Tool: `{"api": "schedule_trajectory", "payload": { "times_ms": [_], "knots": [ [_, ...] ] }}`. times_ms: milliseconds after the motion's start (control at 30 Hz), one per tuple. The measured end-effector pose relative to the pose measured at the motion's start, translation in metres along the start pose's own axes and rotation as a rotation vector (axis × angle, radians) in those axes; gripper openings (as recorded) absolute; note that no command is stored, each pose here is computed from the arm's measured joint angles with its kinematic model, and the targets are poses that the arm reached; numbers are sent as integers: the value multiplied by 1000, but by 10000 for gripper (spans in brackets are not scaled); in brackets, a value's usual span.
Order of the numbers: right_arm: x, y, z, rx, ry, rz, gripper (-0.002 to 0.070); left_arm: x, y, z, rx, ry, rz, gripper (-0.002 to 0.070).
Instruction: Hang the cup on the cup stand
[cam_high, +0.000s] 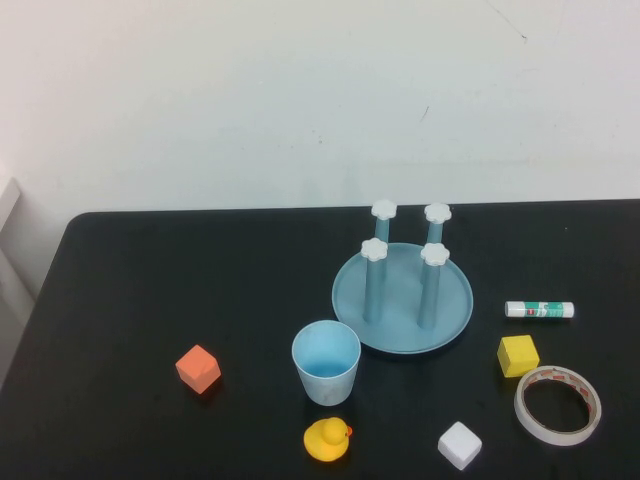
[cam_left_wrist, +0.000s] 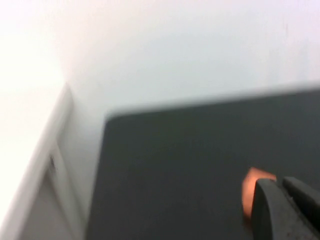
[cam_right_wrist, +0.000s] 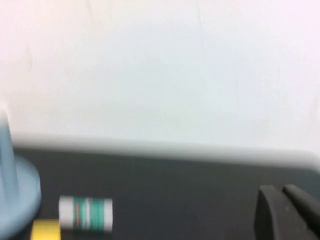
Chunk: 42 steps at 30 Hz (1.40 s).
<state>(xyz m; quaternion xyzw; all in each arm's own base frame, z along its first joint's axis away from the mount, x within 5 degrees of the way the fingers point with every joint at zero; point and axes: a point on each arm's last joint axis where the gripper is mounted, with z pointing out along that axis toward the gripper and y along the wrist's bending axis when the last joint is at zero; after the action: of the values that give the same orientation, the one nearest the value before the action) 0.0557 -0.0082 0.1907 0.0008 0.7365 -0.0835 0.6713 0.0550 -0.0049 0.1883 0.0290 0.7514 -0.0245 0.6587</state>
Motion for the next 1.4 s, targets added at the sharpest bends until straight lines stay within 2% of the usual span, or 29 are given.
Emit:
{"api": "schedule_trajectory", "payload": {
  "times_ms": [333,433,600,667,700,833,1067,1200,1400],
  "knots": [
    [-53,6,-18,-56,-635,-29,-2,-44,4,-12,-50,-507,0,-1],
    [-58,5,-21,-44,-702,-44,-2,-52,5,-17,-61,-612,0,-1],
    [-57,5,-21,-39,-689,-56,-2,-60,6,-23,-67,-721,1,-1],
    [-55,5,-19,-36,-647,-64,-2,-60,4,-23,-58,-723,22,-1],
    [-60,3,-17,-21,-549,-94,-2,-62,2,-21,-48,-657,53,-1],
    [-87,-8,-27,48,-402,-195,-2,-90,1,-31,-42,-503,90,-1],
    [-136,-26,-41,115,-118,-137,-2,-117,3,-54,-60,-299,142,-1],
    [-133,-21,-15,19,170,-166,-2,-110,3,-53,-59,-204,142,-1],
    [-113,4,33,-267,484,-105,-2,-91,2,-43,-40,-122,117,-1]
  ]
}}
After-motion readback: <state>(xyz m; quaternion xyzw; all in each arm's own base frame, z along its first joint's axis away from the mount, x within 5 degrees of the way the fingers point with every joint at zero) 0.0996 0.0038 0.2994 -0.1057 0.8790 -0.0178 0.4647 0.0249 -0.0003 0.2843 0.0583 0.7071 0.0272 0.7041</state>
